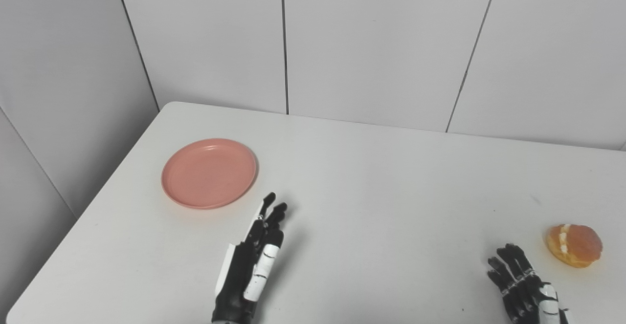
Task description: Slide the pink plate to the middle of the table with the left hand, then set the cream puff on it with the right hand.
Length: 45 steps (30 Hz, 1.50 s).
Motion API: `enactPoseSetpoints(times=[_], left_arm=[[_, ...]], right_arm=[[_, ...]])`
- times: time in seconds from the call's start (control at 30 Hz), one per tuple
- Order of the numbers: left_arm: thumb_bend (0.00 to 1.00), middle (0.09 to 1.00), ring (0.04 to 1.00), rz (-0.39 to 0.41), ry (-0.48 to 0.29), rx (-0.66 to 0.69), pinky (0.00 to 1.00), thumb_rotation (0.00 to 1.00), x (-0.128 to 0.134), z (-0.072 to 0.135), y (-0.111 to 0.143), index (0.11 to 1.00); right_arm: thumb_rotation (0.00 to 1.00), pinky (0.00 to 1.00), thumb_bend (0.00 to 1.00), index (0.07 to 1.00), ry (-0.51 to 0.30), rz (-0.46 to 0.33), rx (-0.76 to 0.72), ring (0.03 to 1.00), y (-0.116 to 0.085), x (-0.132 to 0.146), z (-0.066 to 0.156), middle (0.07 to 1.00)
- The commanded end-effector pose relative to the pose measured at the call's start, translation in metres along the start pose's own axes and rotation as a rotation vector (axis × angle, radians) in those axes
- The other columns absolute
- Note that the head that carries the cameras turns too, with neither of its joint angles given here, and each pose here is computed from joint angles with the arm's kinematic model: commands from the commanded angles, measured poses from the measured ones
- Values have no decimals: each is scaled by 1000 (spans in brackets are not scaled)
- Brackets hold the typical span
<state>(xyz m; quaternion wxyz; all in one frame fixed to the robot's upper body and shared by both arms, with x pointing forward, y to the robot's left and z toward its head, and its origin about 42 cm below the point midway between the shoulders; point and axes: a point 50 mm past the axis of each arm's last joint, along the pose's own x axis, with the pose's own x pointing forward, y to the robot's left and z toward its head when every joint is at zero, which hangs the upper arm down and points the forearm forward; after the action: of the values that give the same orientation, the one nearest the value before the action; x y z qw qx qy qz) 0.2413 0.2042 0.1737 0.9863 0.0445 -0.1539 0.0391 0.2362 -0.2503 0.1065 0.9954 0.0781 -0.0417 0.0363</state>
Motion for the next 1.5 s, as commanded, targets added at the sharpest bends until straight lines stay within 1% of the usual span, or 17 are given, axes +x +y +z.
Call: enactPoseSetpoints(times=[0.0, 0.1, 0.3, 0.33, 0.4, 0.43, 0.5, 0.6, 0.63, 0.8, 0.9, 0.97, 1.03, 1.23, 1.33, 1.4, 1.47], left_arm=[[850, 888, 891, -13, -98, -12, 905, 951, 19, 25, 7, 933], [852, 919, 923, -18, -125, -16, 951, 940, 30, 36, 17, 961], [898, 909, 870, 28, -183, 33, 897, 914, 57, 37, 54, 956], [910, 906, 868, 28, -221, 56, 892, 914, 65, 39, 60, 954], [938, 897, 858, 23, -289, 87, 861, 958, 78, 40, 71, 951], [971, 883, 843, 20, -316, 97, 842, 977, 83, 40, 75, 942], [992, 883, 842, 27, -345, 120, 850, 987, 96, 41, 88, 940], [1000, 893, 850, 43, -362, 151, 867, 998, 111, 39, 107, 946], [1000, 897, 853, 45, -364, 154, 873, 999, 113, 38, 110, 947], [1000, 916, 888, 72, -339, 165, 903, 984, 136, 28, 145, 974], [1000, 927, 898, 75, -316, 159, 925, 985, 145, 20, 159, 981], [1000, 930, 896, 97, -289, 164, 924, 995, 148, 14, 166, 981], [1000, 934, 902, 107, -282, 168, 930, 999, 153, 9, 176, 992], [1000, 908, 900, 191, -257, 114, 923, 985, 170, -11, 207, 945], [996, 904, 899, 226, -237, 88, 920, 959, 176, -18, 217, 923], [982, 908, 903, 239, -226, 82, 923, 959, 179, -21, 221, 921], [959, 902, 902, 272, -215, 56, 921, 941, 181, -27, 224, 914]], right_arm=[[995, 921, 712, 888, 158, -49, 0, 900, -7, -18, -32, 914], [1000, 917, 703, 899, 154, -44, 3, 906, -5, -17, -33, 921], [993, 905, 715, 892, 151, -44, 13, 890, -3, -16, -33, 908], [994, 906, 717, 893, 151, -45, 15, 891, -3, -15, -33, 909], [989, 904, 724, 890, 151, -47, 18, 891, -2, -15, -33, 908], [990, 902, 722, 890, 150, -47, 19, 886, -2, -15, -33, 905], [994, 903, 713, 892, 147, -47, 20, 885, -2, -15, -33, 904], [998, 899, 711, 893, 144, -47, 17, 882, -3, -14, -33, 900], [1000, 898, 710, 893, 144, -47, 16, 882, -3, -14, -33, 900], [993, 885, 716, 887, 150, -51, 22, 878, -5, -12, -35, 896], [992, 884, 717, 886, 152, -52, 24, 879, -4, -11, -36, 897], [991, 878, 716, 882, 153, -52, 23, 873, -4, -11, -36, 890], [992, 871, 714, 878, 151, -49, 20, 866, -4, -10, -36, 885], [995, 850, 722, 865, 154, -48, 15, 858, -3, -9, -38, 876], [978, 842, 745, 851, 153, -48, 19, 849, -3, -9, -38, 866], [977, 833, 740, 846, 153, -49, 20, 842, -3, -8, -39, 860], [975, 822, 734, 838, 155, -53, 22, 834, -3, -8, -39, 851]])
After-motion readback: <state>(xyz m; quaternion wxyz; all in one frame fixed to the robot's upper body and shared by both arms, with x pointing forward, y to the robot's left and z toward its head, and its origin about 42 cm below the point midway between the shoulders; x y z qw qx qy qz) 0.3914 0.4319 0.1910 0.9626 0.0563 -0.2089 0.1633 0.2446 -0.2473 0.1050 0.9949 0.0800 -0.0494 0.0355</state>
